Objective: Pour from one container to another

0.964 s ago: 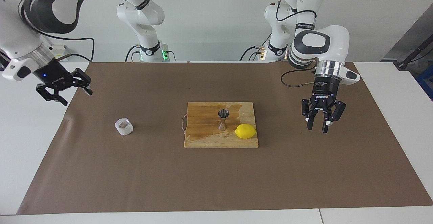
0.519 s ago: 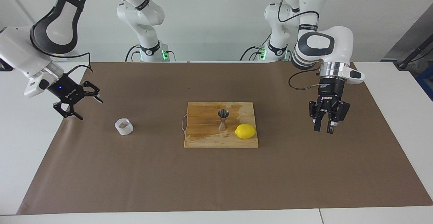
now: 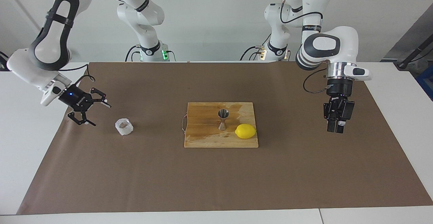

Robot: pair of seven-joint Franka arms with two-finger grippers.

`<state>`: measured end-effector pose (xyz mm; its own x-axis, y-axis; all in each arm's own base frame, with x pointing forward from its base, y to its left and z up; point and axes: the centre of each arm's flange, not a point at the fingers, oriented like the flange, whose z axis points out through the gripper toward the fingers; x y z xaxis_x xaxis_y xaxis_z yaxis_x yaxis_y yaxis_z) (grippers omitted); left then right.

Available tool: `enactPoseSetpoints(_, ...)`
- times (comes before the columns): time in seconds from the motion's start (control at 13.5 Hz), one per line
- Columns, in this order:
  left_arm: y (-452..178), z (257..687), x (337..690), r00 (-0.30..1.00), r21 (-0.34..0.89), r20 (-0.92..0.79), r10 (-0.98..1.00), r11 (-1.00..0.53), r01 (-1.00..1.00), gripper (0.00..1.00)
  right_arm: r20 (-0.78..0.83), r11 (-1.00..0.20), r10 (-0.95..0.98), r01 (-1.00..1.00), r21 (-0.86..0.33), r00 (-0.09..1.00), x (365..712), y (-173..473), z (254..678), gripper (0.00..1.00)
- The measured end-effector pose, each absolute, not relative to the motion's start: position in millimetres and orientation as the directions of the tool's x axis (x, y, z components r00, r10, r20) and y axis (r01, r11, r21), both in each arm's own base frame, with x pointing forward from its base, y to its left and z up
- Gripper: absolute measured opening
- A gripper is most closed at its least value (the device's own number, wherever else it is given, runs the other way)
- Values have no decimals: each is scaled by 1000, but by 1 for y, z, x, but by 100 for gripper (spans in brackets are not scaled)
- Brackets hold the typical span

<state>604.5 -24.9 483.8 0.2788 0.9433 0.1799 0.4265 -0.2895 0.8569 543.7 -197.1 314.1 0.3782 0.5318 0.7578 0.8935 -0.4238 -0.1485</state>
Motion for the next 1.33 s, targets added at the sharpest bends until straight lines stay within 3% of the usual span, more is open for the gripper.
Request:
enactPoseSetpoints(0.59,49,498,612,359,705,516,778,-624,339,53,826,-327,513,943,-64,234,547,-194,277,100)
enactPoseSetpoints(1.04,124,528,628,636,455,613,469,-867,200,54,839,-320,507,947,-32,200,559,-180,278,100)
enactPoseSetpoints(1.33,133,528,626,810,237,546,213,-967,95,56,832,-319,517,947,-30,200,560,-177,272,100)
